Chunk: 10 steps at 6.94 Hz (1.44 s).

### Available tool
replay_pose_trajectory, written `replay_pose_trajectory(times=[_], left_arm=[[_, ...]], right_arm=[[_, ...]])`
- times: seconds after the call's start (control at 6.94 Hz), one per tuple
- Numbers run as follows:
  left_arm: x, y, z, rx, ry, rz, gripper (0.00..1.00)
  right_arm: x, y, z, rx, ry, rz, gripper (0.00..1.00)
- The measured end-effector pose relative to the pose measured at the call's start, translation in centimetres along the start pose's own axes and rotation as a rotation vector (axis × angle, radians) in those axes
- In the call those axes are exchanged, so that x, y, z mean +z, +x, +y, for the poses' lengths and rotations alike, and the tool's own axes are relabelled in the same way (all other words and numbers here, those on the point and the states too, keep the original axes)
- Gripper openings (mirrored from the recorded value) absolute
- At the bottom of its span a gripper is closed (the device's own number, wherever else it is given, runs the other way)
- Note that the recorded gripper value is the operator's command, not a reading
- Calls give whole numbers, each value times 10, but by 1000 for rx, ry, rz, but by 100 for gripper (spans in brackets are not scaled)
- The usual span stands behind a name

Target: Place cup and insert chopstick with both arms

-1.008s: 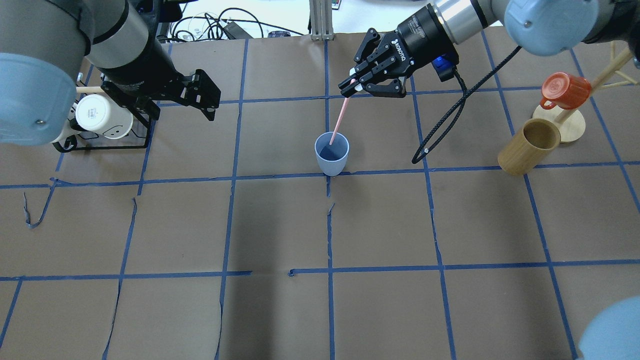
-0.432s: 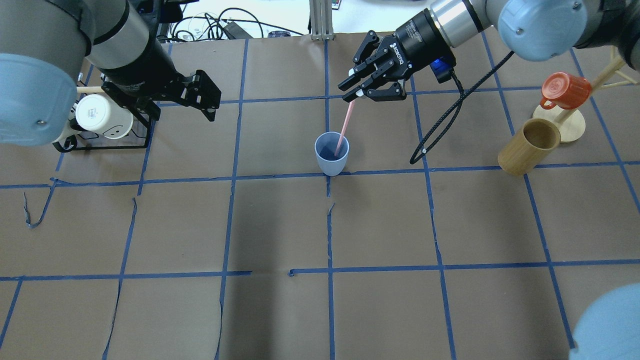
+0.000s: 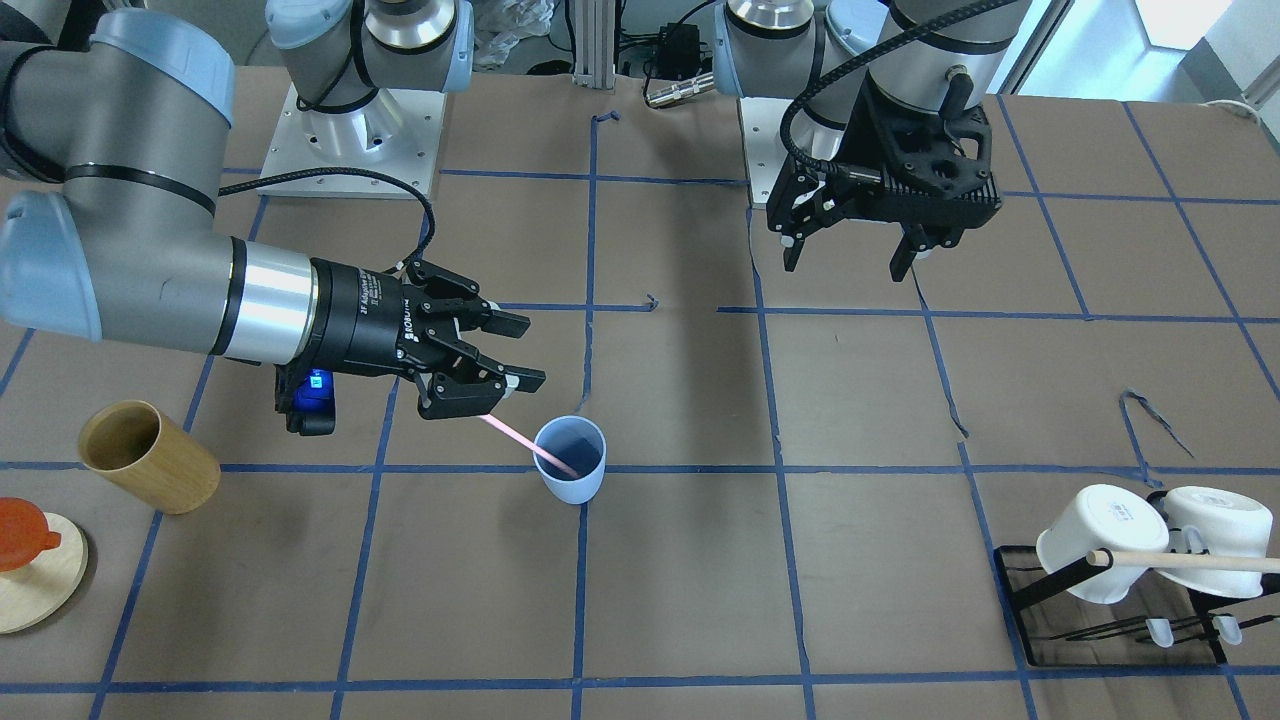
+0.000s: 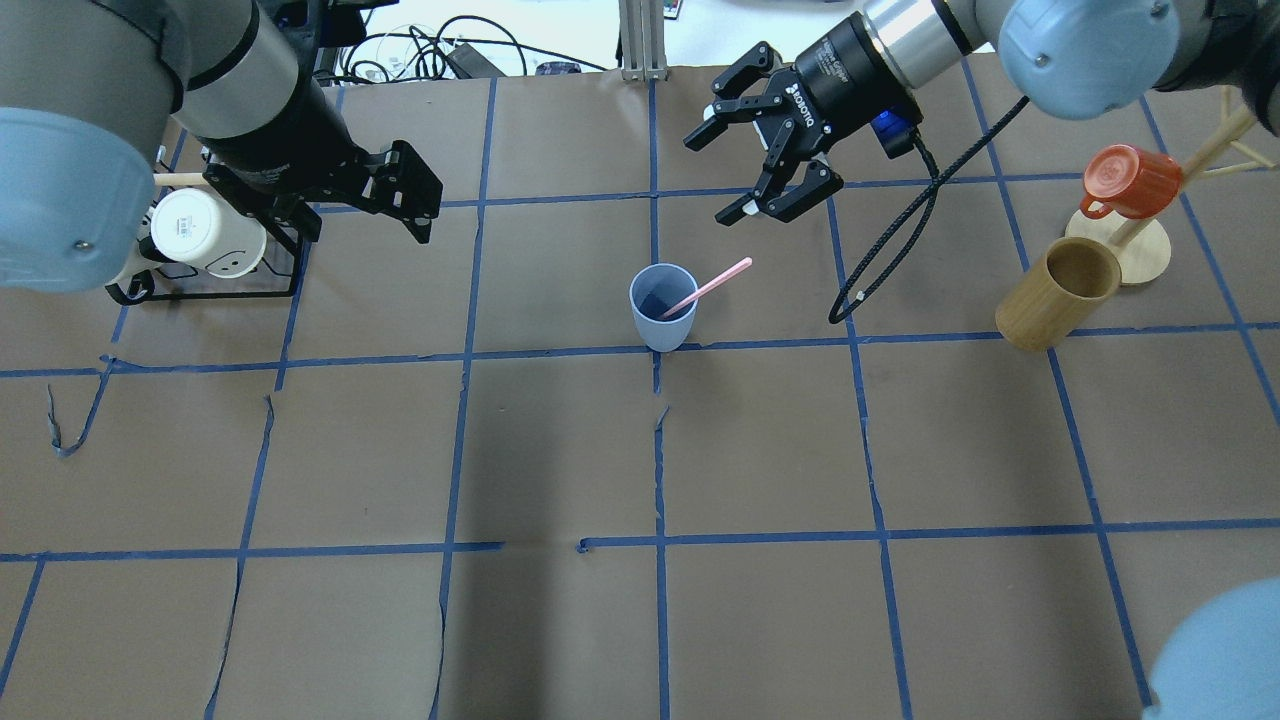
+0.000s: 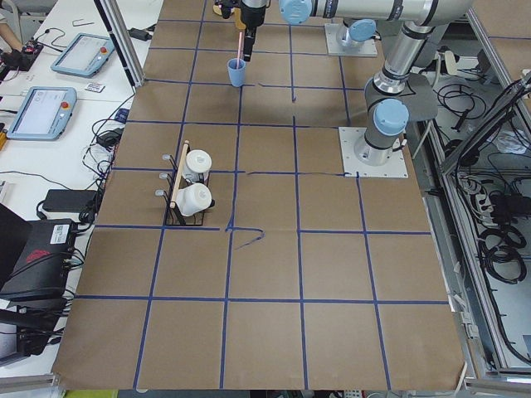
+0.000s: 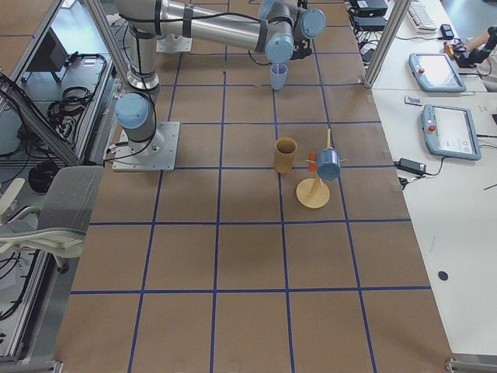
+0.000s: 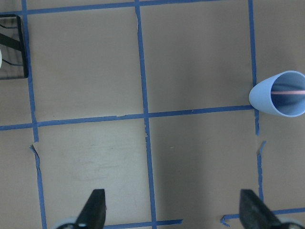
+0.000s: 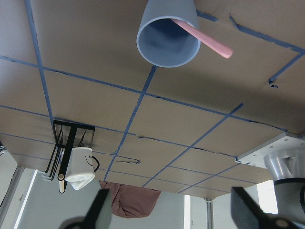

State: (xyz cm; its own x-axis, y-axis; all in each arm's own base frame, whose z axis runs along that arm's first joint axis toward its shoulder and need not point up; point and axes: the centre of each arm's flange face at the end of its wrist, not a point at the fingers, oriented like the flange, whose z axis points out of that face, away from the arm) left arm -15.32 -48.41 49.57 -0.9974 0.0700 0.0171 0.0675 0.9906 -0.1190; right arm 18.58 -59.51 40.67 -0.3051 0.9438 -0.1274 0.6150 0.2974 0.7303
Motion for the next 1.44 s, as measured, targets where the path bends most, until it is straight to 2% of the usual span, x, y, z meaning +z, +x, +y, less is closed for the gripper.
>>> replay_pose_trajectory(times=[0.29,0.58,0.72,0.86,1.01,1.15,1.3,1.44], left_arm=[[0,0,0,0,0,1,100],[0,0,0,0,0,1,100],[0,0,0,-1,0,1,100],[0,0,0,-1,0,1,100],[0,0,0,-1,0,1,100],[0,-1,0,-1,0,0,100],[0,-1,0,-1,0,0,100],[0,-1,0,-2,0,1,100]], right_arm=[[-24,7,25,-108,182,20,100],[-48,25,51,-335,307,83,100],[-60,34,58,-479,355,155,100],[-72,44,62,-662,402,278,100],[-85,55,61,-865,445,429,100],[-94,62,57,-1013,476,568,100],[-100,65,54,-1089,486,648,100],[-104,65,52,-1139,493,680,100]])
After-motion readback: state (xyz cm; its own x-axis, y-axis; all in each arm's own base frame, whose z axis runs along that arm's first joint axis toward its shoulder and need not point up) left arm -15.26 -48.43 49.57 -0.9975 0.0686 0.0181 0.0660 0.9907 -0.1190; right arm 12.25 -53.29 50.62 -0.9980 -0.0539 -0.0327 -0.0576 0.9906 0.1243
